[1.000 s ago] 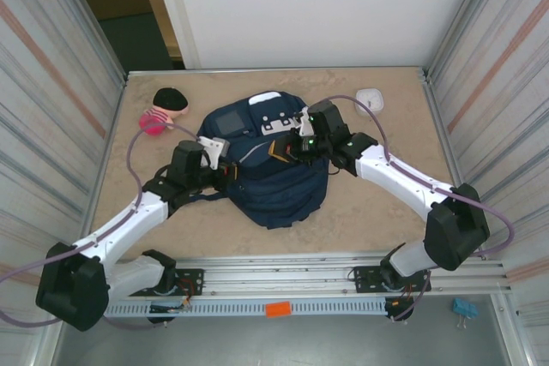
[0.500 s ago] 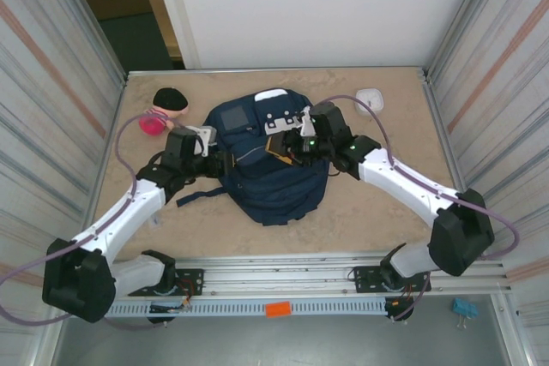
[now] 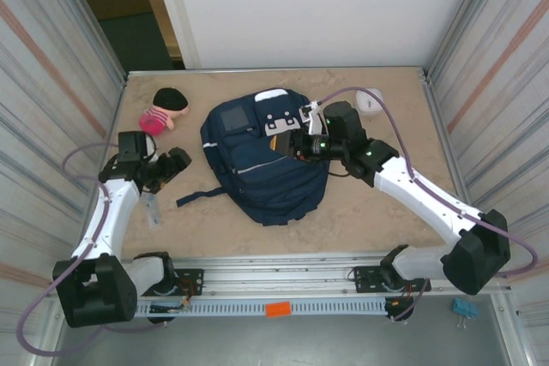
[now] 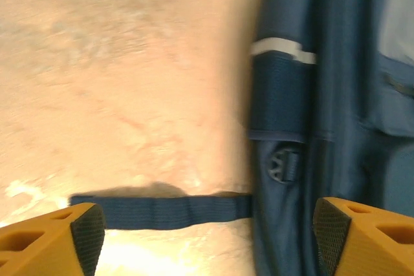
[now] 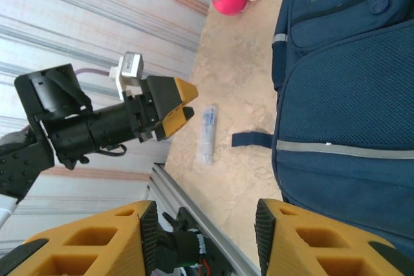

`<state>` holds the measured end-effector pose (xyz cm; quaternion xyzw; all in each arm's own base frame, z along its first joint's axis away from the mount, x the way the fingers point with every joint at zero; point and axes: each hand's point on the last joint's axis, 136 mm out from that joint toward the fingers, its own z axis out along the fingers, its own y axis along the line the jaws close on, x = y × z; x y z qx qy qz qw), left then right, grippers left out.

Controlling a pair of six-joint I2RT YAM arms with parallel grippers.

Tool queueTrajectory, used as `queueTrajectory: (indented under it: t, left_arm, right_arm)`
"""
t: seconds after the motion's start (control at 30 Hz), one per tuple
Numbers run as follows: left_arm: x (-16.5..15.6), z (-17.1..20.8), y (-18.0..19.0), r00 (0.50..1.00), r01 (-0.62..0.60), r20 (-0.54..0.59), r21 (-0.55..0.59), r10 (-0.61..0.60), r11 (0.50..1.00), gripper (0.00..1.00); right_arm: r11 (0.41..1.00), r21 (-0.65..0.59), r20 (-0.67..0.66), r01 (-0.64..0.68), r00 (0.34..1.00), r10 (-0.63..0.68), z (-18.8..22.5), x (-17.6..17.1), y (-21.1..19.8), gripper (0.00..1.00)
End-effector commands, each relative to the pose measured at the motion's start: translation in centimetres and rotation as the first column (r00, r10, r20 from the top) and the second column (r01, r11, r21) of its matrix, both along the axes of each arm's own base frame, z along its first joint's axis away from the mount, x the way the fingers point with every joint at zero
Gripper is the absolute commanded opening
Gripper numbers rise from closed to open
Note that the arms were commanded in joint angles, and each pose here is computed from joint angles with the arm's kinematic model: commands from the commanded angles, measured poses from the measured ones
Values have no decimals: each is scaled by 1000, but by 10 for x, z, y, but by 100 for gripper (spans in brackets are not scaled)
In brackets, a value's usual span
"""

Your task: Pack the student bag

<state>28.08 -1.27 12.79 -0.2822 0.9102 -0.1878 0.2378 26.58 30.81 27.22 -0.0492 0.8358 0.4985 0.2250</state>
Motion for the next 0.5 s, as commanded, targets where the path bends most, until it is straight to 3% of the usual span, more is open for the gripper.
queueTrajectory:
  t: [0.0, 0.23, 0.47]
  left_arm:
    - [-26, -18, 17, 992, -93, -93, -29, 90, 995, 87]
    - [-41, -42, 59, 965, -210, -158, 19, 211, 977, 89]
    - [-22, -47, 90, 958, -228, -155, 98, 242, 969, 89]
  right_arm:
    - [999, -4, 45, -49, 998, 49, -4, 2, 10, 44]
    - [996, -42, 36, -78, 996, 79, -23, 8, 17, 44]
    - [992, -72, 10, -100, 995, 101, -41, 12, 16, 44]
